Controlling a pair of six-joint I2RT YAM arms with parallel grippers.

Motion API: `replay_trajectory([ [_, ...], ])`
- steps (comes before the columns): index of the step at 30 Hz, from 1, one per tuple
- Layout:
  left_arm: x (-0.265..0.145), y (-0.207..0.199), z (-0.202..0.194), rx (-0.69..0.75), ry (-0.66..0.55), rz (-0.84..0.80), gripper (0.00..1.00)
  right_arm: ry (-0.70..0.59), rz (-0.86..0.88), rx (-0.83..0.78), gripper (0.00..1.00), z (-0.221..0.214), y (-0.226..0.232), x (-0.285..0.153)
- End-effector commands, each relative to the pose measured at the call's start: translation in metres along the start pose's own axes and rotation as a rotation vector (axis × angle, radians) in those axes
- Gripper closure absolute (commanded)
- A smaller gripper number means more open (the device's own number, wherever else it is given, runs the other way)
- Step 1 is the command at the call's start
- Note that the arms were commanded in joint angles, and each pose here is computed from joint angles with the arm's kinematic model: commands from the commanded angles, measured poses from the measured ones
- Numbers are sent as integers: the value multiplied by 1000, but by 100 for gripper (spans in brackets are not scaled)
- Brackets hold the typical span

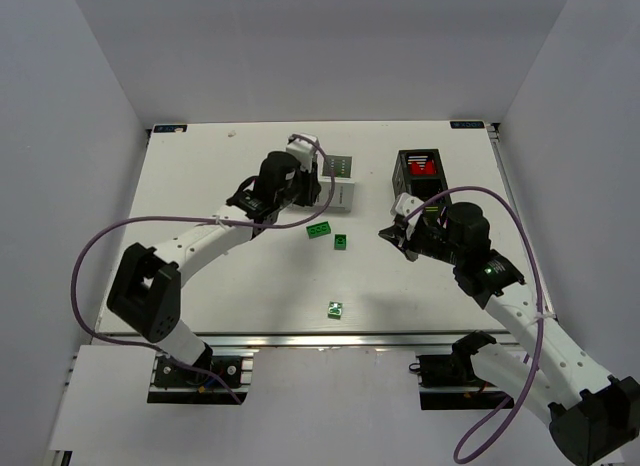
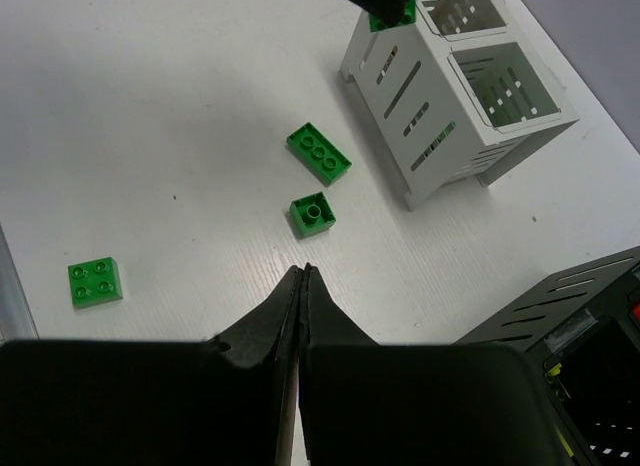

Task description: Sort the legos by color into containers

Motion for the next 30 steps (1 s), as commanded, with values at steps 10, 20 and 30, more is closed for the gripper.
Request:
replay_trajectory([
  [10,55,-23,60,24,-146,-58,100,-22,-7,-28,100,0,-3,4],
  [20,93,-18,59,10,-115,31,84,-17,6,-26,100,-3,-2,5],
  [30,102,-17,55,-16,-45,69,48,-28,-4,-35,100,0,-2,3],
])
Point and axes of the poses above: each gripper's point midway between its finger pads, its own x axis out along the fingers, its own y axis along the line the jaws close on, z = x × y, the point moved 9 cm from there along -x, back along the fingers, and after that the axes turned 9 degrees about -x, right-handed, at the moved point
